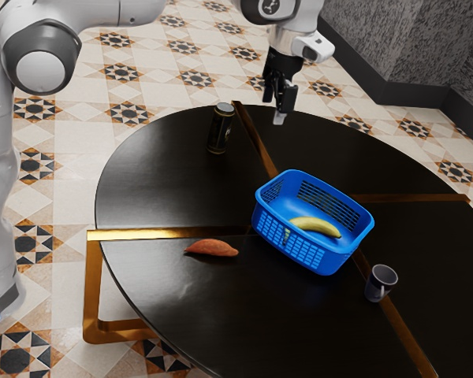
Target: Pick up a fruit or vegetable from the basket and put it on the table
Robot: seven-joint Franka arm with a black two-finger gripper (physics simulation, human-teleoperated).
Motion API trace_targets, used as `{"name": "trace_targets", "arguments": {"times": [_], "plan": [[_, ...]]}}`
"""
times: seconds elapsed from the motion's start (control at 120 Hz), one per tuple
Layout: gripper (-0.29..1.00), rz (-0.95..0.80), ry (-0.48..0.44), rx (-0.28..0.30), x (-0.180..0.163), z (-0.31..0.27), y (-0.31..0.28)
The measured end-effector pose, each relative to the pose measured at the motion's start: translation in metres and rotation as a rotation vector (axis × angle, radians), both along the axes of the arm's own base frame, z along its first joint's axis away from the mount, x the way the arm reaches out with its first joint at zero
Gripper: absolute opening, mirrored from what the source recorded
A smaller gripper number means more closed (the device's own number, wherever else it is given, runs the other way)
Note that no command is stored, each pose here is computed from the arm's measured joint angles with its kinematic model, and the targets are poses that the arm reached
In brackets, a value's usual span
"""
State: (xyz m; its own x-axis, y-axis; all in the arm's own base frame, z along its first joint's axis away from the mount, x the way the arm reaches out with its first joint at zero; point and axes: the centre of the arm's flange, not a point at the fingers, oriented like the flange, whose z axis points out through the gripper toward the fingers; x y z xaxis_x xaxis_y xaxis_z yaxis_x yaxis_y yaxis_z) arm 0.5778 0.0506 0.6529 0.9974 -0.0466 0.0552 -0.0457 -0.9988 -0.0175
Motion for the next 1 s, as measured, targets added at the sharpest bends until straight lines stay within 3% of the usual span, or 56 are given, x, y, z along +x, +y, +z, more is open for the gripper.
{"name": "trace_targets", "arguments": {"times": [0.392, 0.742, 1.0], "plan": [[0.7, -0.002, -0.011, -0.007, -0.002, 0.006, -0.003], [0.7, -0.15, 0.025, -0.017, 0.009, -0.016, -0.089], [0.7, -0.147, 0.074, -0.018, 0.029, -0.053, -0.095]]}}
